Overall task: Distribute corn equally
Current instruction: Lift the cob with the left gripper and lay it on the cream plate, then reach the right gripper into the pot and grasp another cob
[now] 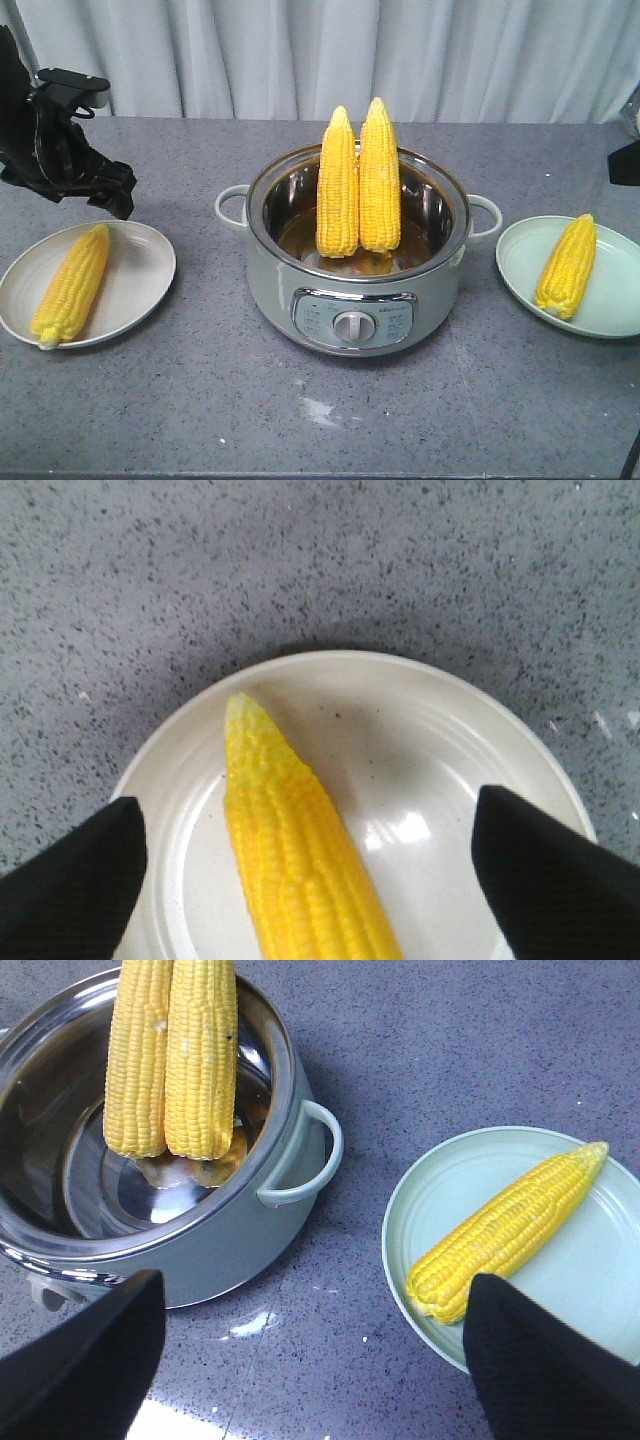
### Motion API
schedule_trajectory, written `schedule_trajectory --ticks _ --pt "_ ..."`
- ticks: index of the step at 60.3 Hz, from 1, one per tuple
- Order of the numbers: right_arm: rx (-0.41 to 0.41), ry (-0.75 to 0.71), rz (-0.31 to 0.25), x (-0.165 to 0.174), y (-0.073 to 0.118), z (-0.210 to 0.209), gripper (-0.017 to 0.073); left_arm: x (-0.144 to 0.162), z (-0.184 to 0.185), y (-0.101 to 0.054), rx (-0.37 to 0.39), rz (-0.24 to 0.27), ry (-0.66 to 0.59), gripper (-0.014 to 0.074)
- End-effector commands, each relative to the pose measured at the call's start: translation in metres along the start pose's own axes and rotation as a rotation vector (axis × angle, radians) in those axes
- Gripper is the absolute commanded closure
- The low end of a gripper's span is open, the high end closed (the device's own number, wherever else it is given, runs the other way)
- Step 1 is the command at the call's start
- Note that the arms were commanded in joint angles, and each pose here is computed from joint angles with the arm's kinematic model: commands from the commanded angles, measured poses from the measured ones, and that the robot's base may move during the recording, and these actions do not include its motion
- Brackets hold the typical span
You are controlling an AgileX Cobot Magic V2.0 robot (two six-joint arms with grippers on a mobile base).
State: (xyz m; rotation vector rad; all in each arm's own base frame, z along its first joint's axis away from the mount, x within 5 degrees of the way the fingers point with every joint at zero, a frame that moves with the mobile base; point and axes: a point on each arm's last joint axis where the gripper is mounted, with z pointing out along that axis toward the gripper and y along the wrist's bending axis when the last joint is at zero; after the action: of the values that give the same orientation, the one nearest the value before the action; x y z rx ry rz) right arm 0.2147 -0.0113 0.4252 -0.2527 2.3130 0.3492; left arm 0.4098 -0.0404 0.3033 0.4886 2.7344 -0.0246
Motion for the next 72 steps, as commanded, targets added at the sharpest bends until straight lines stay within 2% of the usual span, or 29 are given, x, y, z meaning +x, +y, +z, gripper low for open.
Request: schedule_trajectory --ticks 1,7,13,23,38,43,54,67,72 --pt "0.005 -0.082 -0.008 -0.007 0.004 -0.010 -0.0021 -0.007 -0.045 -0.002 -0.036 -0.006 -0.171 -0.0042" --pt "0.005 -0.082 -0.008 -0.007 0.004 -0.010 -0.0021 -0.006 -0.068 -0.003 -0.050 -0.009 -0.254 -0.0031" --pt "0.006 -0.083 -0.008 -0.007 0.004 -0.010 -0.0021 -0.004 -0.098 -0.007 -0.057 -0.034 -0.365 -0.0021" --pt "0.006 -0.084 -0.009 -0.008 0.004 -0.010 -0.0021 0.005 -0.152 -0.018 -0.024 -0.047 -0.558 -0.0012" --pt "0.006 -0.084 -0.009 -0.008 0.004 -0.010 -0.0021 0.040 -0.217 -0.046 0.112 0.037 -0.670 0.0007" --pt "0.006 -0.084 -0.009 -0.008 0.004 -0.010 -0.0021 0.049 -0.232 -0.052 0.135 0.064 -0.698 0.0007" --pt "-0.025 -0.104 -0.009 -0.009 0.007 -0.010 -0.0021 0.062 -0.243 -0.057 0.138 0.086 -0.687 0.0007" --pt "-0.092 -0.152 -0.046 -0.018 0.008 -0.001 -0.0021 0.071 -0.228 -0.058 0.144 0.066 -0.693 0.0007" --pt "-0.106 -0.157 -0.088 -0.024 0.011 0.014 -0.0021 0.072 -0.224 -0.058 0.142 0.062 -0.690 0.0007"
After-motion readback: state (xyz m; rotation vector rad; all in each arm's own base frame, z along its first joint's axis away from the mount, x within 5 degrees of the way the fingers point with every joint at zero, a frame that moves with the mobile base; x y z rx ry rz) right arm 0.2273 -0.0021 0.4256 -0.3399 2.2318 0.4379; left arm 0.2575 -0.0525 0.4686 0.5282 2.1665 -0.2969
